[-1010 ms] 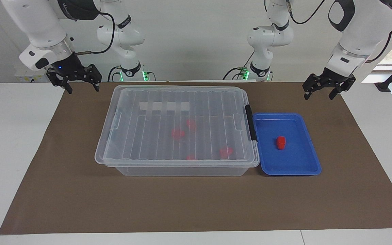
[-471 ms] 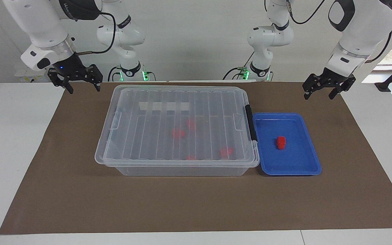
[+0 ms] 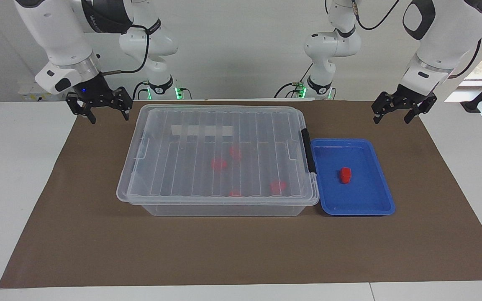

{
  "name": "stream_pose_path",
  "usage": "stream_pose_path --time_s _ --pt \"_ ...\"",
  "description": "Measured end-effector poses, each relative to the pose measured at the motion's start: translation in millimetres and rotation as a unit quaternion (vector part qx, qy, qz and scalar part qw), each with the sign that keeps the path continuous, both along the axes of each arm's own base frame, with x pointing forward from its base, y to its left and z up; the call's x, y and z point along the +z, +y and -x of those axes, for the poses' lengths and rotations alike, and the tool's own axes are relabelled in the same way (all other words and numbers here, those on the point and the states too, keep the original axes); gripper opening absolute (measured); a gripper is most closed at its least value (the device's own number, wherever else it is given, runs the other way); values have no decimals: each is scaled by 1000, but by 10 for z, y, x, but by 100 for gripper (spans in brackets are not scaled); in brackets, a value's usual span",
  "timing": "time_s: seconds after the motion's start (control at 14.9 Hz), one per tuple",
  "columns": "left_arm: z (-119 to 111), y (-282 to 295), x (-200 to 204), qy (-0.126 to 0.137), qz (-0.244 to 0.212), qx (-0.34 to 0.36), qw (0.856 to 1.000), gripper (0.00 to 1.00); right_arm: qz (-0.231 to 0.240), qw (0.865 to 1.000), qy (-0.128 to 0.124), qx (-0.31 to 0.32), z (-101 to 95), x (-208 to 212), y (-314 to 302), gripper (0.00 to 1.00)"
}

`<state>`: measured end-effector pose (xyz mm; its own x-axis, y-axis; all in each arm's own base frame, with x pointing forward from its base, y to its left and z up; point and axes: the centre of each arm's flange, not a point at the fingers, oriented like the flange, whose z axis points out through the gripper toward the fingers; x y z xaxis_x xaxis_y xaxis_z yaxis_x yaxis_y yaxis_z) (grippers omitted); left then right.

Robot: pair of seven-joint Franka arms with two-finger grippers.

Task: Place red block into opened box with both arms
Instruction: 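Grasp the red block with the left gripper while the right gripper reaches the lid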

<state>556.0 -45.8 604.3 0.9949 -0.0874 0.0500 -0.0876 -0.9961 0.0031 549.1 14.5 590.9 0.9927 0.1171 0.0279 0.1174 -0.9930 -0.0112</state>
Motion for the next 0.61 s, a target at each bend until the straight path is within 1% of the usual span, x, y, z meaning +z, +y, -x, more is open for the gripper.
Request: stream_pose_path --time_s 0.13,0.27,0.4,0.47,0.61 --pt "20 -37 -275 -6 0 -3 1000 100 0 1000 -2 8 -66 -242 90 100" --pt "45 -53 -595 -8 0 -5 1000 100 0 1000 -1 11 -186 -507 138 100" --pt "77 -68 -951 -8 0 -7 1000 100 1 1000 6 12 -307 -764 153 100" --pt "97 -93 -1107 -9 0 -9 1000 100 1 1000 13 12 -336 -869 155 100" --pt "114 -168 -1383 -15 0 -16 1000 100 1 1000 21 11 -332 -1029 151 100"
